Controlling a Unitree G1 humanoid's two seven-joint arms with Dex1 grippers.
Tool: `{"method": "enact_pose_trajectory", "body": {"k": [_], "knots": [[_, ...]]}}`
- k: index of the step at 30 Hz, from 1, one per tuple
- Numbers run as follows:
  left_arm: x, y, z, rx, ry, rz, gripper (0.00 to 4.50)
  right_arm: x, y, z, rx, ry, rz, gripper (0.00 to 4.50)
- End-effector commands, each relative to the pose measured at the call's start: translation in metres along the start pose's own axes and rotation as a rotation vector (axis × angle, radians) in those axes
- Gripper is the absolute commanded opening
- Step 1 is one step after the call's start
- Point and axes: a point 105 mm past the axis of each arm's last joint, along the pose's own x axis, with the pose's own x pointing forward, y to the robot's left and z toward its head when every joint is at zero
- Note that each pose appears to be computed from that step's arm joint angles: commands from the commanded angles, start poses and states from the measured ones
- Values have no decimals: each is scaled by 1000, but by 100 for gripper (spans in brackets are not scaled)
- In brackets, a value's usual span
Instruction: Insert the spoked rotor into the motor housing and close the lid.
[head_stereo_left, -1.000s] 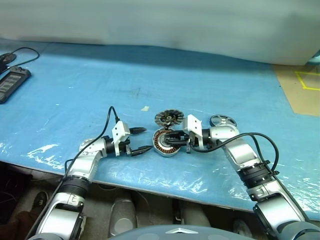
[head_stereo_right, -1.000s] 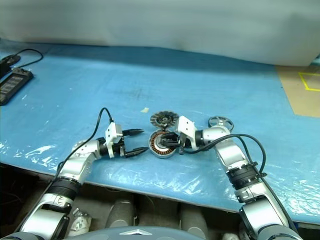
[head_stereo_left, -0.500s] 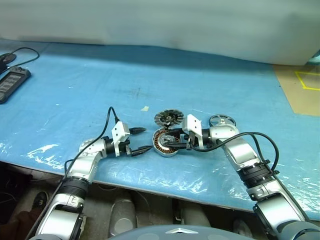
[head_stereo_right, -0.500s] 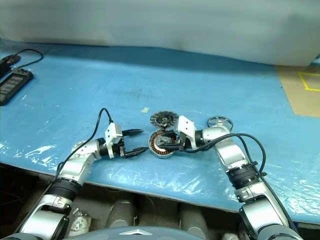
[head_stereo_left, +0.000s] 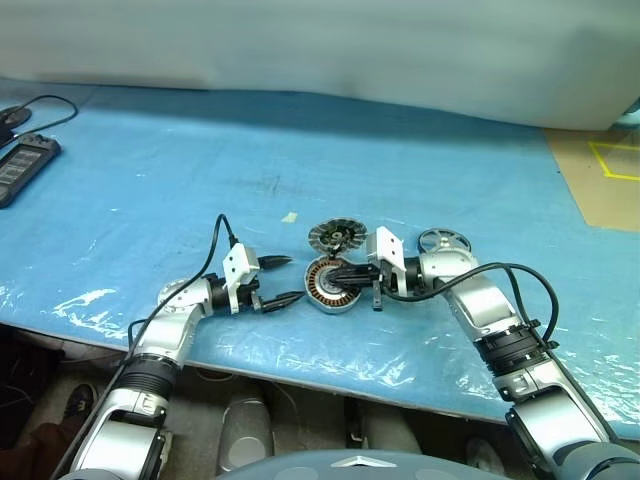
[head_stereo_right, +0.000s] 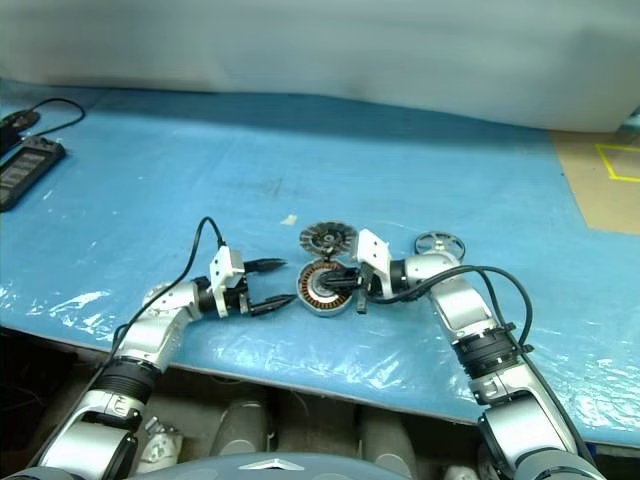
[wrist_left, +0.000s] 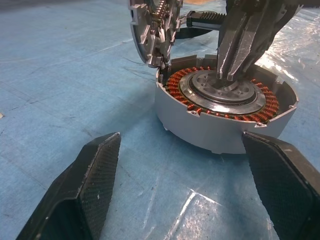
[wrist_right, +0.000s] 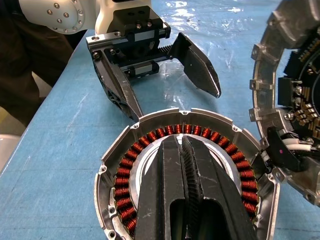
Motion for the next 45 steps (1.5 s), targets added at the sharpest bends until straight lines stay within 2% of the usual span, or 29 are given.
{"method": "enact_pose_trajectory", "body": {"k": [1, 9, 20, 37, 45], "knots": [[0, 2, 9, 36, -25, 3, 409, -3, -3, 5, -18, -16, -13, 2], [-1, 2, 9, 38, -23, 10, 409, -4, 3, -15, -12, 77, 18, 2], [-2, 2, 7, 35, -20, 20, 409, -12, 0, -33, -131, 233, 26, 2], [-2, 2, 7, 31, -19, 18, 409, -18, 6, -49, -141, 296, 43, 2], [-3, 0, 6, 29, -19, 18, 409, -10, 15, -52, -160, 313, 82, 2]]}}
